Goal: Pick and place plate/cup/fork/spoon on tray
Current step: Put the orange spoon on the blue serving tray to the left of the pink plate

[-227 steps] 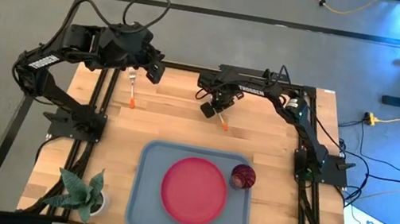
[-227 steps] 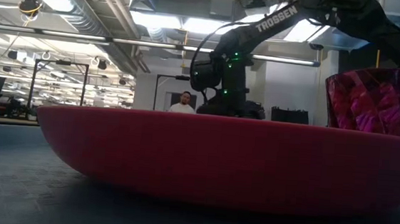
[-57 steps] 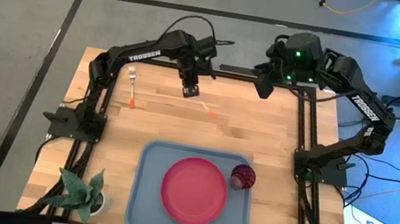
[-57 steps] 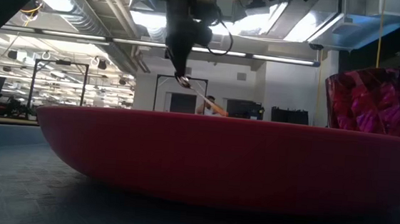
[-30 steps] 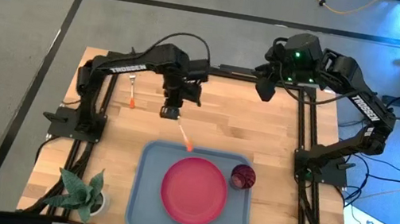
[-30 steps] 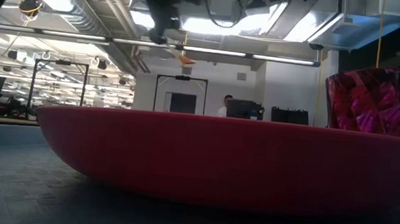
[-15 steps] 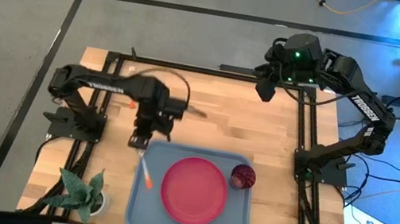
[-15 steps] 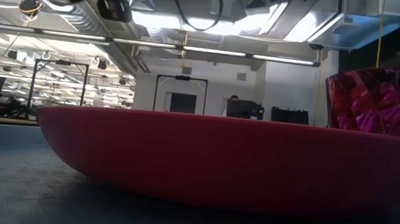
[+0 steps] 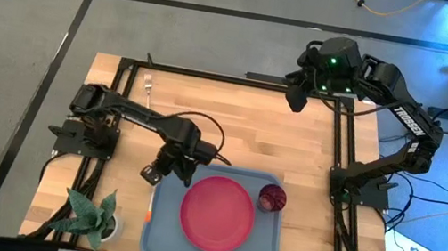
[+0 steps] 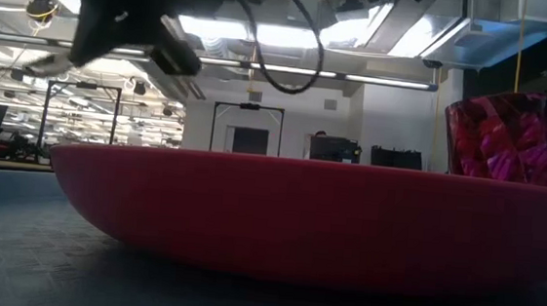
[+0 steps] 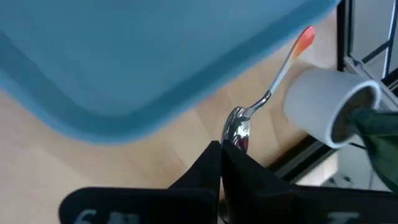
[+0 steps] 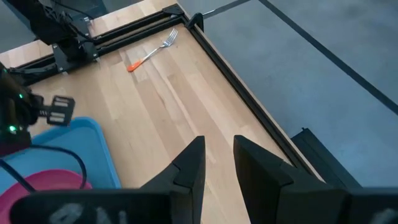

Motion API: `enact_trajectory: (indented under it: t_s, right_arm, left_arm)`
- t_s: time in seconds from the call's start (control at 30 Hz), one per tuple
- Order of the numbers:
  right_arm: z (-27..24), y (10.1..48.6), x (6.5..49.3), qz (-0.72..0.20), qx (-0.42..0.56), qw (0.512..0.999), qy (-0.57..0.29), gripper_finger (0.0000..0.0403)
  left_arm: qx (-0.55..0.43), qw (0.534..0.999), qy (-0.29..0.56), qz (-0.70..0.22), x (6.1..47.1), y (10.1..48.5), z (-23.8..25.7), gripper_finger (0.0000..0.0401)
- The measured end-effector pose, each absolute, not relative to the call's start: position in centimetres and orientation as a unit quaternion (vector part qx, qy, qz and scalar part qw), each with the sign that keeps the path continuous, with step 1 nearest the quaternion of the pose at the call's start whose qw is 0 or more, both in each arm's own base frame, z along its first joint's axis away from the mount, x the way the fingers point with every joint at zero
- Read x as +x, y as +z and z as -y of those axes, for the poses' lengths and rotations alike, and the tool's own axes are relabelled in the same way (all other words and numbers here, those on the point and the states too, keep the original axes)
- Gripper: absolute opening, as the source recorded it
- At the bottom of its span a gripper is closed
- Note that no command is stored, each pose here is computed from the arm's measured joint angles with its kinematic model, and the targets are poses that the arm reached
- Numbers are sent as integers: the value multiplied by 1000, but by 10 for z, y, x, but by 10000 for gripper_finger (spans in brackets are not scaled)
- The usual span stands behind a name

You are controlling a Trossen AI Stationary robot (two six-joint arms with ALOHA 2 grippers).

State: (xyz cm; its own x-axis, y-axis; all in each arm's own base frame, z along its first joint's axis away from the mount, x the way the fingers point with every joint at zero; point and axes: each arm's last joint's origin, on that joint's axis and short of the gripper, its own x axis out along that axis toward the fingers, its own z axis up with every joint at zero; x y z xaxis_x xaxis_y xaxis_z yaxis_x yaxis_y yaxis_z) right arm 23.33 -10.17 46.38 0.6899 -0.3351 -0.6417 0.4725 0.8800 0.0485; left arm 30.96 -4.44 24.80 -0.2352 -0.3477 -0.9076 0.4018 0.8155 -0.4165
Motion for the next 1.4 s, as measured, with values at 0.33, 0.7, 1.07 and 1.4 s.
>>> enact_trajectory:
  t_s: [0.33,0.7,1.07,1.4]
  right_arm:
    - [102,464,233,-326,104,913,-221,90]
    - [102,464,233,-329,96,914,-218,90]
    - [102,463,233,-330,97,914,-218,90]
    - [102,464,233,-329,97,914,-218,90]
  left_arm:
    - [45,628,-336,-700,336,212,48,0]
    - [21,628,-374,-682,352,184,49,0]
    - [15,668,-366,-648,370,169,42,0]
    - [6,657,-357,-664,374,150,36,0]
